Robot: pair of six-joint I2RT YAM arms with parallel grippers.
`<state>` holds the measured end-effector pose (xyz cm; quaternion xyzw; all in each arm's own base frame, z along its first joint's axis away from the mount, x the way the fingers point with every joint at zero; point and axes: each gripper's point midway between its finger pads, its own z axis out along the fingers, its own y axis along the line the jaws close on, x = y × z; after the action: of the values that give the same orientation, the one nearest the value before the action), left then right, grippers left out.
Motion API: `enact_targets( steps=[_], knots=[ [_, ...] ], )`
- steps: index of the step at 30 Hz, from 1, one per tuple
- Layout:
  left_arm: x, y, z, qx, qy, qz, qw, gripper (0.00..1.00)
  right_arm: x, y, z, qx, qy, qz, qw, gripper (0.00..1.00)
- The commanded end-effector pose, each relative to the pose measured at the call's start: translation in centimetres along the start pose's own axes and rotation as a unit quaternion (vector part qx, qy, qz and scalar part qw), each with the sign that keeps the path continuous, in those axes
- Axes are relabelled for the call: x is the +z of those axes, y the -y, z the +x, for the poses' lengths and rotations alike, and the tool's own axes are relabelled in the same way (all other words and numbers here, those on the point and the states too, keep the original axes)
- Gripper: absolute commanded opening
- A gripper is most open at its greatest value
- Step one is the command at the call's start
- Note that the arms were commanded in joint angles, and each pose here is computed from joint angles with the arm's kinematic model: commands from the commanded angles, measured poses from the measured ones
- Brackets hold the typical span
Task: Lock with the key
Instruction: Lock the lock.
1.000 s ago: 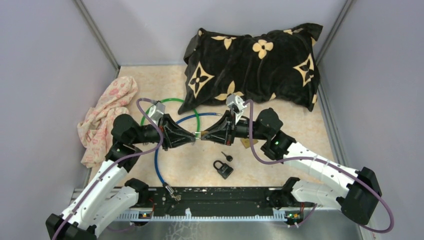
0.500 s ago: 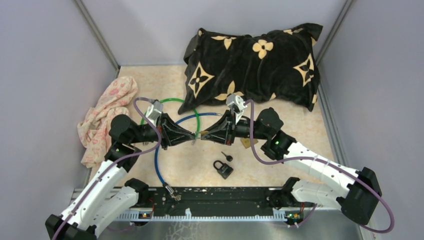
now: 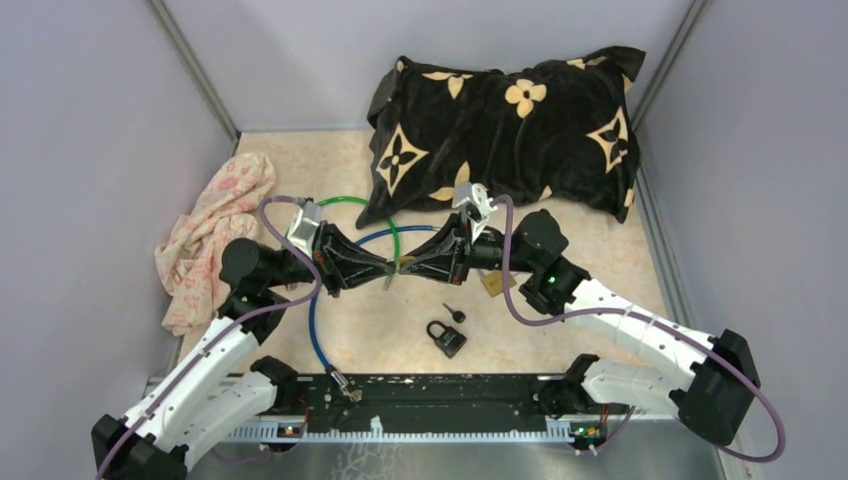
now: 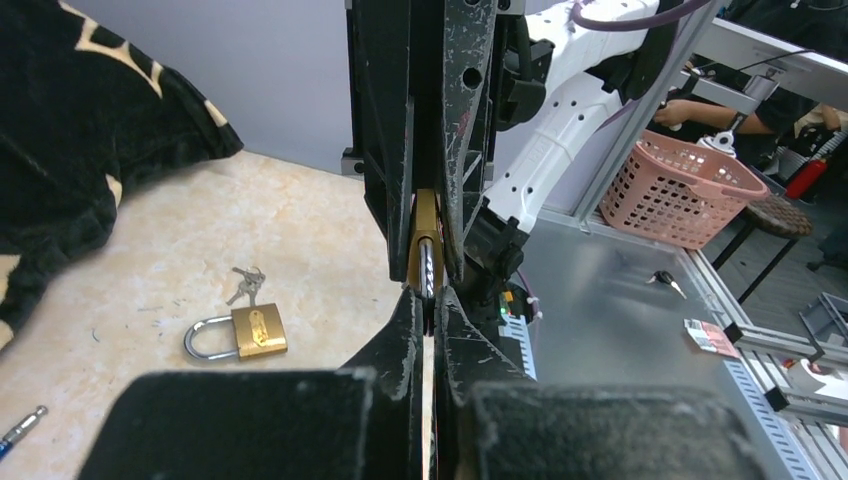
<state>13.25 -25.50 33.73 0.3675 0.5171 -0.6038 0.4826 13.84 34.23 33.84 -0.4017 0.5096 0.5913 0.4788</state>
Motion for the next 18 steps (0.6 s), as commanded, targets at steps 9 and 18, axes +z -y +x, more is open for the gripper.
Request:
enact_targets(
  steps=[9, 18],
  knots=[
    [0.2, -0.1, 2.3, -0.002, -0.015, -0.001, 1.0, 0.23, 0.9, 0.4, -2.2, -0.033, 0.021, 0.005, 0.999, 0.0],
    [-1.4, -0.8, 1.9, 0.023, -0.013, -0.026, 0.999, 0.1, 0.2, -0.6, -2.7, -0.034, 0.01, 0.003, 0.999, 0.0]
  ],
)
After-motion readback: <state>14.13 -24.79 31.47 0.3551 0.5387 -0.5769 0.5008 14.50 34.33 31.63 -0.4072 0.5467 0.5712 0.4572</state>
